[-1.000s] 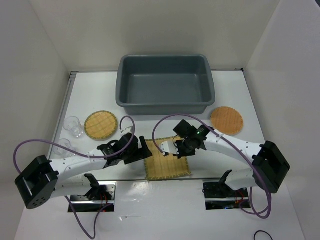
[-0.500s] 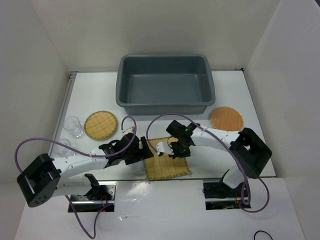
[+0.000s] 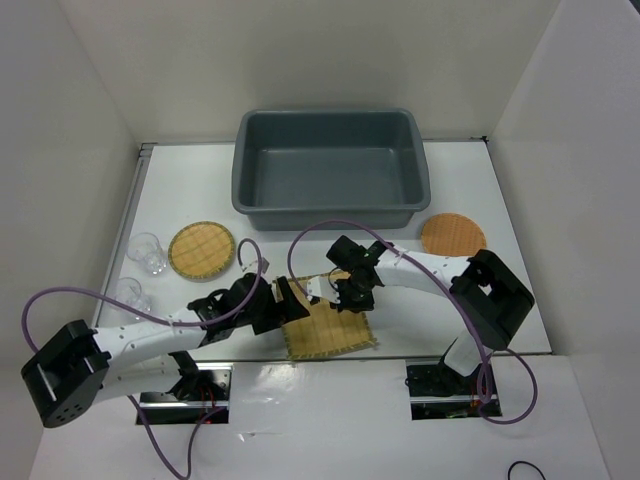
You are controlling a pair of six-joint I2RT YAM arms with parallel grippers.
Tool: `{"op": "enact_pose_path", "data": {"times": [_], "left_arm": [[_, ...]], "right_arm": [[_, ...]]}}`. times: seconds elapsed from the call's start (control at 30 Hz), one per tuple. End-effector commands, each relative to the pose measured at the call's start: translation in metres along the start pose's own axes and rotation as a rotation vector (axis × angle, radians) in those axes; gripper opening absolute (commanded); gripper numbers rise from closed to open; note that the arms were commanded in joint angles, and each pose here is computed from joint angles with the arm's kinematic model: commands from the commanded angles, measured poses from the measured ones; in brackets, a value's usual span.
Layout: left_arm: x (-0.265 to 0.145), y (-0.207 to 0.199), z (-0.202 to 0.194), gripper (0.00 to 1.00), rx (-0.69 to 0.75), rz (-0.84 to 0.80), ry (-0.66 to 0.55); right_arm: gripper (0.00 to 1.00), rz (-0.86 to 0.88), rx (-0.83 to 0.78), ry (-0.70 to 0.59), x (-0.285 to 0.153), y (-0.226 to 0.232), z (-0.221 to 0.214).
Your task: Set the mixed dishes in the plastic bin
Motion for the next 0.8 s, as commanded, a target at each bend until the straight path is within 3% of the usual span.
{"op": "enact_pose_path", "data": {"times": [0.0,0.13,0.23,0.37,0.4,0.47,0.5,0.57,0.77], "left_arm": [[0.002,-0.014,0.004,0.99,-0.033,-0.086,-0.015],[0.012,-0.016,-0.002,0.99,-0.007,-0.122,0.026],[0.026,-0.025,-0.001,0.93,0.041,-0.129,0.056],[0.034,-0.040,-0.005,0.62,0.105,-0.165,0.102],[0.033,-0.048,-0.002,0.43,0.108,-0.188,0.089],[0.034,-0.053,-0.003,0.27,0.127,-0.208,0.096],[0.033,-0.057,-0.004,0.12,0.144,-0.227,0.092],[0.031,-0.066,0.001,0.00,0.155,-0.257,0.074],[0.017,-0.076,0.005,0.00,0.184,-0.190,0.122]], "right_arm": [[0.00,0.067,0.019,0.010,0.030,0.009,-0.009],[0.00,0.069,0.017,-0.002,0.030,0.010,-0.009],[0.00,0.069,0.026,-0.002,0.030,0.011,-0.009],[0.00,0.061,0.032,-0.009,0.032,0.010,-0.009],[0.00,0.061,0.032,-0.009,0.032,0.010,-0.009],[0.00,0.070,0.048,-0.028,0.033,0.012,-0.006],[0.00,0.076,0.060,-0.022,0.034,0.014,-0.009],[0.00,0.075,0.057,-0.035,0.035,0.013,-0.007],[0.00,-0.003,0.111,-0.143,-0.007,-0.011,0.013]]}}
Point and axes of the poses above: each gripper's point midway between its finger pads, its own x axis out along the fingers, its own y axis along the line the jaws close on, z = x × y, the point moved 5 cm from there along -x, back along the fingers, and after that the axes turned 2 degrees about x, right-handed, at the moved point
